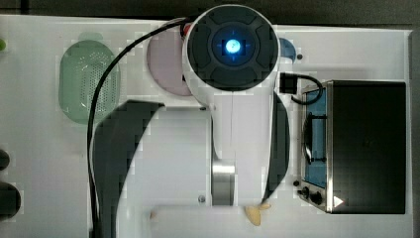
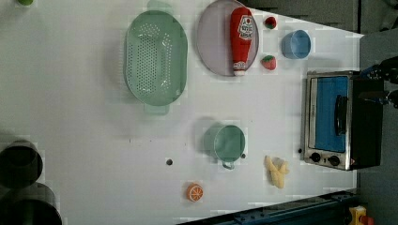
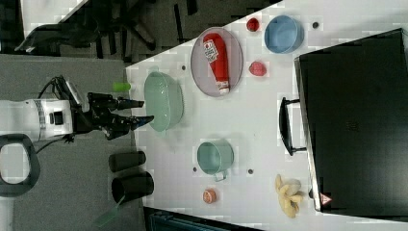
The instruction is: Flap open oven.
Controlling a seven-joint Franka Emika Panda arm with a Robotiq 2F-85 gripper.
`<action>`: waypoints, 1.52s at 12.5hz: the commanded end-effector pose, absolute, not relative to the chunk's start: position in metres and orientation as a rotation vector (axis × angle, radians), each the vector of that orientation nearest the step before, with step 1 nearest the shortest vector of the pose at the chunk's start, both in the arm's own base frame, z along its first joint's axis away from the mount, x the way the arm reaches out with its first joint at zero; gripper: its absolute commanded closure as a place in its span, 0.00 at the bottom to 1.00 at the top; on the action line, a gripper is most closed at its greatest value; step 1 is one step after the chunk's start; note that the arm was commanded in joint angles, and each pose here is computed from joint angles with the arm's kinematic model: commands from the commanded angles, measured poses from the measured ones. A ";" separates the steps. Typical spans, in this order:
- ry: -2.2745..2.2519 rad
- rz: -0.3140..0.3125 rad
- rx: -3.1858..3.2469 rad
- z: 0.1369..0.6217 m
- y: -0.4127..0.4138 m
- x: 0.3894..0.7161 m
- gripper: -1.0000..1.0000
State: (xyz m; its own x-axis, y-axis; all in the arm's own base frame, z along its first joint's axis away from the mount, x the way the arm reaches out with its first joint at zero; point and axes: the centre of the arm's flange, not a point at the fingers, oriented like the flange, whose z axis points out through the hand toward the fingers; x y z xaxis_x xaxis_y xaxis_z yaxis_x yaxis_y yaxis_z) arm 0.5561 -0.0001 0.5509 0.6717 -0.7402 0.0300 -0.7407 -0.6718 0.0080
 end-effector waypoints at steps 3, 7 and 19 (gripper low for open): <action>-1.341 0.045 2.840 0.593 -0.043 0.460 0.00; -1.342 0.045 2.840 0.593 -0.043 0.460 0.00; -1.172 -0.062 2.920 0.559 -0.101 0.453 0.83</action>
